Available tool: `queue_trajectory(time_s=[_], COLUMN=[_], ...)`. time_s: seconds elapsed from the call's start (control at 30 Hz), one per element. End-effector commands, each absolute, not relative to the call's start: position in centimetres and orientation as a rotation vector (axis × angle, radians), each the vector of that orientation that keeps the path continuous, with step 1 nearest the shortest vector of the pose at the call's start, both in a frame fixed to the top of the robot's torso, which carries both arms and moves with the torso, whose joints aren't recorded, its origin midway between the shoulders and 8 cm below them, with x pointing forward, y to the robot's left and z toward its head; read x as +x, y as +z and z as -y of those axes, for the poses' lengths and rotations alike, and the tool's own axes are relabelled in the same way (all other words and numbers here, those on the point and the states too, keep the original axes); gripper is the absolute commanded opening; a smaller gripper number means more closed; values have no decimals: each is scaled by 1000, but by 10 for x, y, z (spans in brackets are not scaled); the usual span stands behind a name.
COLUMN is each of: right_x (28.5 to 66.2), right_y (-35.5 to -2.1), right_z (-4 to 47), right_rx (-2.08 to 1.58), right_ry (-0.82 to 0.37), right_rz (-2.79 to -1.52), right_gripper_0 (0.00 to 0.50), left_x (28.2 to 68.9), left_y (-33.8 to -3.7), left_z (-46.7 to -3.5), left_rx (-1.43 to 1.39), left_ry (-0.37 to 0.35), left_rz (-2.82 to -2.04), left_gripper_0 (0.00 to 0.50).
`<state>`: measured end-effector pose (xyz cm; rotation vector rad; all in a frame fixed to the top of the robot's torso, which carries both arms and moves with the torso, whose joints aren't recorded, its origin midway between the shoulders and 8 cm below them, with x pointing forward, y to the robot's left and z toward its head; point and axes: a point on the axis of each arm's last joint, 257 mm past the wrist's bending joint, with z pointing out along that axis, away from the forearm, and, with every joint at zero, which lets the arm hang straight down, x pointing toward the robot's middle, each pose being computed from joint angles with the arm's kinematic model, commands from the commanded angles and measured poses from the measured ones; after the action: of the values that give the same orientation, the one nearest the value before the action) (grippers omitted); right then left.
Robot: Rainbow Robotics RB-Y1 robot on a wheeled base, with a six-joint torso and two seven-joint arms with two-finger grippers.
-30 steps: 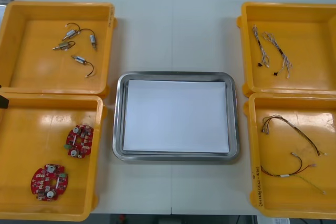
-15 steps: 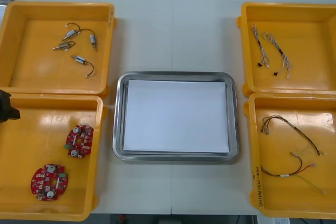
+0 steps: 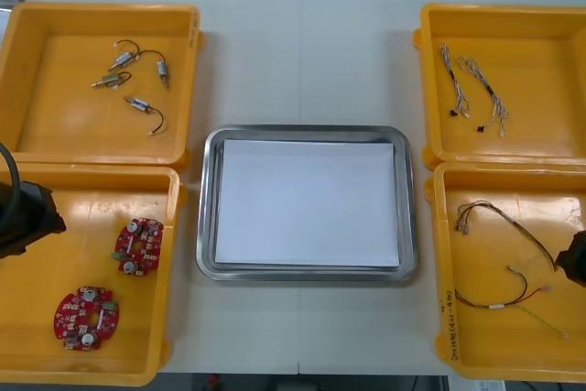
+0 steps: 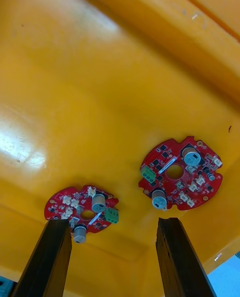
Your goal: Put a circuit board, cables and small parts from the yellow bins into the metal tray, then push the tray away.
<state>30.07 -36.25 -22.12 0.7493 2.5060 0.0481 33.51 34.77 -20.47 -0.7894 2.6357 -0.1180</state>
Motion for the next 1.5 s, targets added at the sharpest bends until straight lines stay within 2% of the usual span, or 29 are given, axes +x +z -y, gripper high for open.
queue_trajectory(time_s=[0.03,0.27,0.47,0.73,1.17,1.5], right_x=[296,296,295,311,319,318], right_y=[-231,-239,-262,-279,-311,-331], right_z=[340,330,323,312,299,292], right_rx=[910,1079,1306,1458,1629,1680], right_ry=[166,241,293,353,366,360], right_rz=[-2476,-2442,-2425,-2355,-2306,-2292], right_gripper_0=[500,500,500,500,500,500], left_x=[323,317,313,306,305,308], left_y=[-224,-239,-258,-275,-301,-320], left_z=[-337,-331,-321,-312,-317,-316], left_rx=[-804,-818,-804,-804,-841,-876], left_ry=[-108,-110,-93,-80,-58,-72], left_rz=[-2641,-2646,-2658,-2682,-2685,-2685], left_gripper_0=[500,500,500,500,500,500])
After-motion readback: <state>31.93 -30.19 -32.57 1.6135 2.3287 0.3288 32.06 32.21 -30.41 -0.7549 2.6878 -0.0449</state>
